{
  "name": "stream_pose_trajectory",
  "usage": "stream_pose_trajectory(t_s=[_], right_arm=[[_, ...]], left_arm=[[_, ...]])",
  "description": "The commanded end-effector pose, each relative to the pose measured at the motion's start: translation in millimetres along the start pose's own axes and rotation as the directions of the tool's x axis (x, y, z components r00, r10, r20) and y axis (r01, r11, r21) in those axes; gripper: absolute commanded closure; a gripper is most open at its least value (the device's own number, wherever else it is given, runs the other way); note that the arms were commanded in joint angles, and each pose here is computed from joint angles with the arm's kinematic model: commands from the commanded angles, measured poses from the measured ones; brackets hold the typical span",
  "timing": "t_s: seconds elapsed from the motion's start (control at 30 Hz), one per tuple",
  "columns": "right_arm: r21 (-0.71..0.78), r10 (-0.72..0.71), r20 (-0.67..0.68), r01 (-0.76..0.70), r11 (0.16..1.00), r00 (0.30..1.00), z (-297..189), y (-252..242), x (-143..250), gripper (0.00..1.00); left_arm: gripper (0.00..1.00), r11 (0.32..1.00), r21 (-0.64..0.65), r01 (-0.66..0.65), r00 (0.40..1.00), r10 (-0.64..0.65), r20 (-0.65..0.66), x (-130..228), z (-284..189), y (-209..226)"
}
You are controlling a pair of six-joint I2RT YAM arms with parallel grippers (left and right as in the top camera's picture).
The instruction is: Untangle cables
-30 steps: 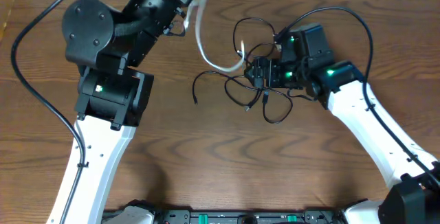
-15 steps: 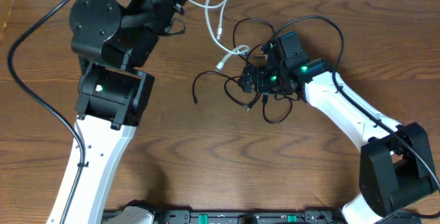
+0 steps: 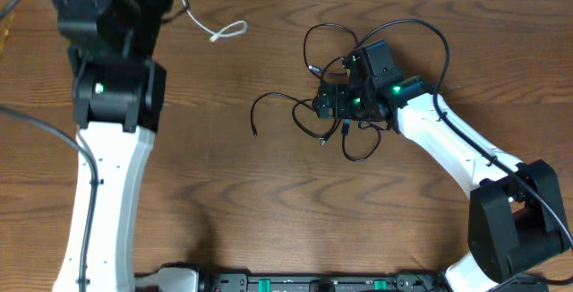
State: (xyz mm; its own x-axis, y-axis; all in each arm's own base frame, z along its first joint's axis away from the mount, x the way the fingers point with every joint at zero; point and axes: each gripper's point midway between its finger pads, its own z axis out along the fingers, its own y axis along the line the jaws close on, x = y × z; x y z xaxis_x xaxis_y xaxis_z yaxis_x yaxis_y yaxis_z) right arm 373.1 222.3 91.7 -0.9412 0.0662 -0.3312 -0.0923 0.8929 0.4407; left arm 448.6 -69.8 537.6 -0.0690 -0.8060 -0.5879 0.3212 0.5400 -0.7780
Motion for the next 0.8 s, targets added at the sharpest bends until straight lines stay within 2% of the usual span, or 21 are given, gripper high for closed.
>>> stream_pose_trajectory(t_s=[0.0,0.13,0.3,0.53,0.73,0.77], right_arm=[[0.010,0.006,-0.003,-0.006,1.000,1.000,4,-2,1,0.01],[0.016,0.010,-0.014,-0.010,1.000,1.000,13,-5,3,0.01],[0.041,0.026,-0.060,-0.023,0.999,0.998,35,-17,12,0.01],[0.059,0.037,-0.093,-0.031,0.998,0.995,57,-28,19,0.02],[0.044,0.018,-0.088,-0.015,0.999,0.996,62,-24,19,0.02],[0.041,0.005,-0.091,-0.002,0.999,0.996,62,-22,20,0.02]], left_arm=[[0.93,0.997,-0.034,-0.075,0.997,0.074,-0.027,-4,26,15],[0.93,0.987,-0.108,-0.123,0.990,0.114,-0.082,13,54,53],[0.93,0.942,-0.280,-0.187,0.982,0.173,-0.072,25,81,133],[0.92,0.915,-0.342,-0.213,0.977,0.202,-0.068,34,108,214],[0.92,0.854,-0.424,-0.301,0.954,0.266,-0.141,47,112,297],[0.93,0.815,-0.478,-0.328,0.945,0.286,-0.161,44,105,325]])
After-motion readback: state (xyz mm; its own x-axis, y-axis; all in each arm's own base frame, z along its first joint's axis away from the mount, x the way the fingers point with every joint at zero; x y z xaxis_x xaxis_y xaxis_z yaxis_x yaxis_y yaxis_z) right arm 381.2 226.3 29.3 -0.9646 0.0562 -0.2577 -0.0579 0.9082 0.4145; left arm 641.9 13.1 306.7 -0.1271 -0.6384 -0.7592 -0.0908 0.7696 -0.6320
